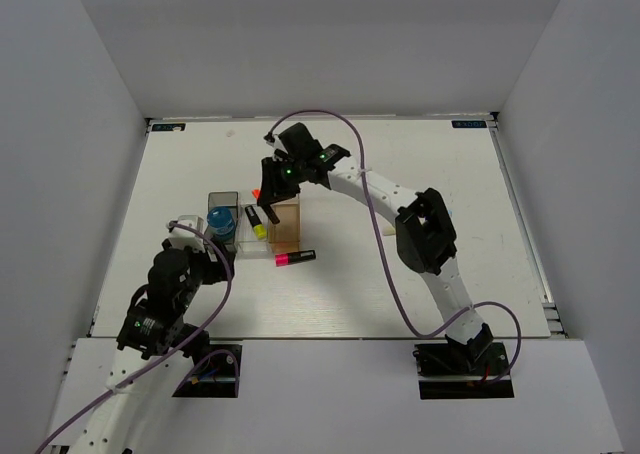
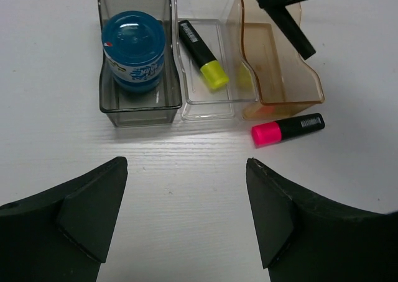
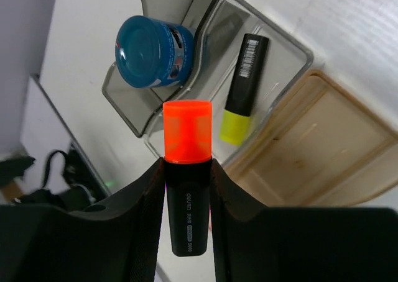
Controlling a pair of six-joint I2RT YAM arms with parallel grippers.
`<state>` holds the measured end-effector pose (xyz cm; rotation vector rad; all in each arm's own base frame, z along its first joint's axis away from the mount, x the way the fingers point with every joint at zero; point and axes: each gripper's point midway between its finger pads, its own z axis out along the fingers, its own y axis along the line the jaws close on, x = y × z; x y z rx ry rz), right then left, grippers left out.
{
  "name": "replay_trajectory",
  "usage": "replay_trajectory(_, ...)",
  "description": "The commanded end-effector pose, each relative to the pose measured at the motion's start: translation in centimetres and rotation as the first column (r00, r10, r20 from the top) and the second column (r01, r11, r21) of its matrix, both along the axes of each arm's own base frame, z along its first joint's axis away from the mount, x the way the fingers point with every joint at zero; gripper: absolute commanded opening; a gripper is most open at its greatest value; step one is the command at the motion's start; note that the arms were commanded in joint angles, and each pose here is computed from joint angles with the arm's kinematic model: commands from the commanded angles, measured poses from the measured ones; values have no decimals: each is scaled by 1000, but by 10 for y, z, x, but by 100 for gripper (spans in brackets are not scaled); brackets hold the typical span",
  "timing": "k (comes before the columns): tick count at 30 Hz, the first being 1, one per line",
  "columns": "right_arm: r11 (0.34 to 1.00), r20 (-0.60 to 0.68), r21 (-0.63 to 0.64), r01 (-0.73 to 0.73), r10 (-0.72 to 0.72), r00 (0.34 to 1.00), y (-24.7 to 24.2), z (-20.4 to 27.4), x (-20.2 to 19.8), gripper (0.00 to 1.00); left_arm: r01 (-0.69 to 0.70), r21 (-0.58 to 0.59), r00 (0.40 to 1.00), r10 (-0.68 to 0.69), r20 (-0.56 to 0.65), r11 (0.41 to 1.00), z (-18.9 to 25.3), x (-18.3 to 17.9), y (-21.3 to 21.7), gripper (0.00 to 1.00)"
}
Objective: Sort the stationery into containers
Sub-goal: Place the pen in the storage box.
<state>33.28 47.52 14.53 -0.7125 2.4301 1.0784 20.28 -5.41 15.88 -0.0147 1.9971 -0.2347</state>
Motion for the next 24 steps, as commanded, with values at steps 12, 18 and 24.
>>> replay_trajectory(12, 977, -27, 123, 172, -170, 985, 60, 10, 9, 0, -63, 13, 998, 63, 18, 998, 0, 1, 12, 87)
replay_trajectory(18, 982, 66, 81, 172, -178, 982, 52, -2, 23, 0, -61, 14, 998, 61, 13, 998, 0, 2, 11, 87)
replay_trajectory(24, 984, 88, 62, 167, -172, 981, 47, -11, 26, 29, -54, 15, 999, 54, 4, 998, -2, 2, 10, 87)
